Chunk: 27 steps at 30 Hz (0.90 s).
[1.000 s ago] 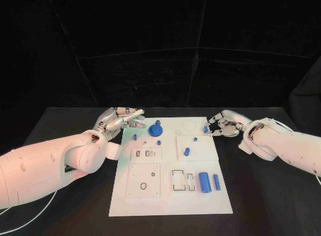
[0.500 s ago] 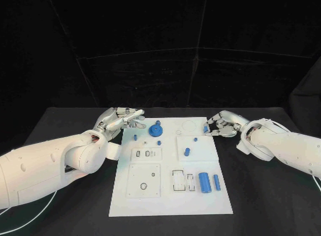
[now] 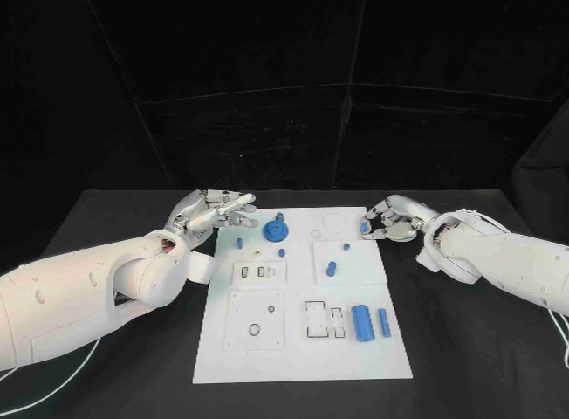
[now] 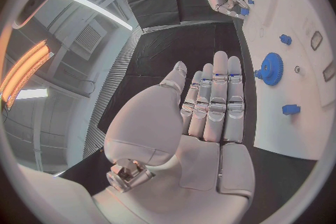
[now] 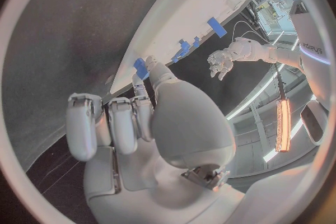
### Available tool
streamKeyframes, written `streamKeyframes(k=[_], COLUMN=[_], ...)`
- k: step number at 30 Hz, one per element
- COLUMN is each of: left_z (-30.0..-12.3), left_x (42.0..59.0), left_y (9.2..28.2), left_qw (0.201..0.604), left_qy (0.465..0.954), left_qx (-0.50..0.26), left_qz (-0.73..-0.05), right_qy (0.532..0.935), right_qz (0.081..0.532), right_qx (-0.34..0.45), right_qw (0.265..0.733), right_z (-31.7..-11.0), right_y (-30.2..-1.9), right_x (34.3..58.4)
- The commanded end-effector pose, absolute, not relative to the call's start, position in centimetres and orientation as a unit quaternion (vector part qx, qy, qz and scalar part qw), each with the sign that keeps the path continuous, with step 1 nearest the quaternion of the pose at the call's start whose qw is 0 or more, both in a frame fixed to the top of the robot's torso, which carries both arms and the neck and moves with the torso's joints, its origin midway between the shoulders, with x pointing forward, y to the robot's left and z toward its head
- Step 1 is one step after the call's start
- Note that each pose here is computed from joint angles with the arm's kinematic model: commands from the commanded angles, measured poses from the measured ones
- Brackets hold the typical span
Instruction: Assemble the parts on the task board
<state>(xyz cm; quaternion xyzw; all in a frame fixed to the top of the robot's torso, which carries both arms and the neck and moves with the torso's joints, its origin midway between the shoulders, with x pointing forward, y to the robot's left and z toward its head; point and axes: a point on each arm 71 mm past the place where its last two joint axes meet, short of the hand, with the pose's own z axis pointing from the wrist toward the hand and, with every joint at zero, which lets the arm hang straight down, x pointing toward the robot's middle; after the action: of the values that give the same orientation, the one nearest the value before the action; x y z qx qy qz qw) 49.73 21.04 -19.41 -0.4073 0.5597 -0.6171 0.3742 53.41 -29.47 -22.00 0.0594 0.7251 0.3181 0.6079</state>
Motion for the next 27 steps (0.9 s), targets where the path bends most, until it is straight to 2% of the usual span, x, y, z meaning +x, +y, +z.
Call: streamKeyframes(k=[1, 12, 27], left_z=[-19.4, -19.4, -19.4], left_x=[49.7, 49.7, 49.6], left_y=[20.9, 20.9, 21.1], left_qw=[0.367, 0.365, 0.365], left_qy=[0.563, 0.564, 0.565], left_qx=[-0.407, -0.406, -0.408], left_qz=[-0.619, -0.619, -0.618], right_qy=[0.721, 0.717, 0.668], right_qz=[0.315, 0.315, 0.323], right_qx=[0.059, 0.059, 0.094], right_qw=[0.614, 0.619, 0.664], right_z=[-21.8, -21.8, -20.4], right_y=[-29.5, -29.4, -28.7], right_x=[53.5, 53.6, 52.6])
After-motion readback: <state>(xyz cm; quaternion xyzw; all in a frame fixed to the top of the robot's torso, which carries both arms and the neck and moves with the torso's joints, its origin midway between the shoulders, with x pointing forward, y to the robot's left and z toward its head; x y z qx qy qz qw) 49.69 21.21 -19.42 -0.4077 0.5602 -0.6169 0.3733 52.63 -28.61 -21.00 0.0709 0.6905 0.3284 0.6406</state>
